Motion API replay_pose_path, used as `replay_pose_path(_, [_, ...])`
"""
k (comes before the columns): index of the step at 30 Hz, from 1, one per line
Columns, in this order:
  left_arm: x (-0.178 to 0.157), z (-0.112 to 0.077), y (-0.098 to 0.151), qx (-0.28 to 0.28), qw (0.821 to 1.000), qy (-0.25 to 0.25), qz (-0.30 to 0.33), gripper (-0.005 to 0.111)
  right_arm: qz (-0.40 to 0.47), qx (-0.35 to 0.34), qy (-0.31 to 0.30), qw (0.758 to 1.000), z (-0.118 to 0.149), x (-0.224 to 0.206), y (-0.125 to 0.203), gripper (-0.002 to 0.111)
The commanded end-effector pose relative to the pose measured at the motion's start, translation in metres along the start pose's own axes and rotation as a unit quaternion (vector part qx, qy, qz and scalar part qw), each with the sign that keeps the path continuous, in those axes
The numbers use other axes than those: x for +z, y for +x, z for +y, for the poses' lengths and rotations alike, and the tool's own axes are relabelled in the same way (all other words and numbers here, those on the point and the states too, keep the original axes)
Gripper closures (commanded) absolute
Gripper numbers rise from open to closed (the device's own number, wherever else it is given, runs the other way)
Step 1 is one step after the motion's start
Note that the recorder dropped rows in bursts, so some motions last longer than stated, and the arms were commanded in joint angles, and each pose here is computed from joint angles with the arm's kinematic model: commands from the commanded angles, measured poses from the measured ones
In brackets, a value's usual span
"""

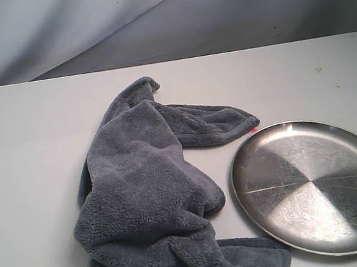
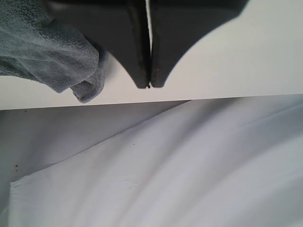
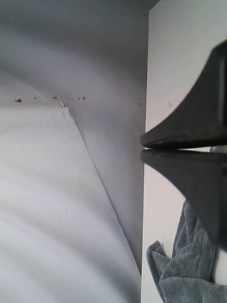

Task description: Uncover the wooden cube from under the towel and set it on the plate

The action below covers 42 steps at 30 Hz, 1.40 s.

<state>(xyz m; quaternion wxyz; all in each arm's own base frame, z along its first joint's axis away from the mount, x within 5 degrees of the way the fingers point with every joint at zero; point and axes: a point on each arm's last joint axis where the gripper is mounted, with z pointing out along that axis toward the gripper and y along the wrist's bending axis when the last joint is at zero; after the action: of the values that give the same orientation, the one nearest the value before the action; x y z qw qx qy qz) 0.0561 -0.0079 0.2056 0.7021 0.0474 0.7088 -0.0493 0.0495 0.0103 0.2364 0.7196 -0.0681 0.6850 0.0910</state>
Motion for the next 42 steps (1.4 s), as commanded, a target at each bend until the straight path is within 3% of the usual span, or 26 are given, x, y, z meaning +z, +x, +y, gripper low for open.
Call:
replay_pose_path(1, [0.000, 0.000, 0.000, 0.000, 1.000, -0.001, -0.005, 0.107, 0.000, 0.000, -0.001, 1.000, 0.000, 0.000, 0.001, 0.108])
replay_pose_path(25, [0.000, 0.000, 0.000, 0.000, 1.000, -0.001, -0.005, 0.107, -0.035, 0.002, -0.008, 0.999, 0.001, 0.000, -0.005, 0.108])
replay_pose_path(31, [0.000, 0.000, 0.000, 0.000, 1.000, -0.001, -0.005, 0.107, -0.079, 0.067, -0.021, 0.994, 0.003, -0.002, -0.015, 0.108])
replay_pose_path(36, [0.000, 0.000, 0.000, 0.000, 1.000, -0.001, -0.005, 0.107, -0.109, 0.033, -0.021, 0.993, 0.003, -0.007, -0.035, 0.108])
replay_pose_path(42, [0.000, 0.000, 0.000, 0.000, 1.000, -0.001, -0.005, 0.107, -0.152, -0.053, -0.009, 0.987, 0.004, -0.016, -0.064, 0.108])
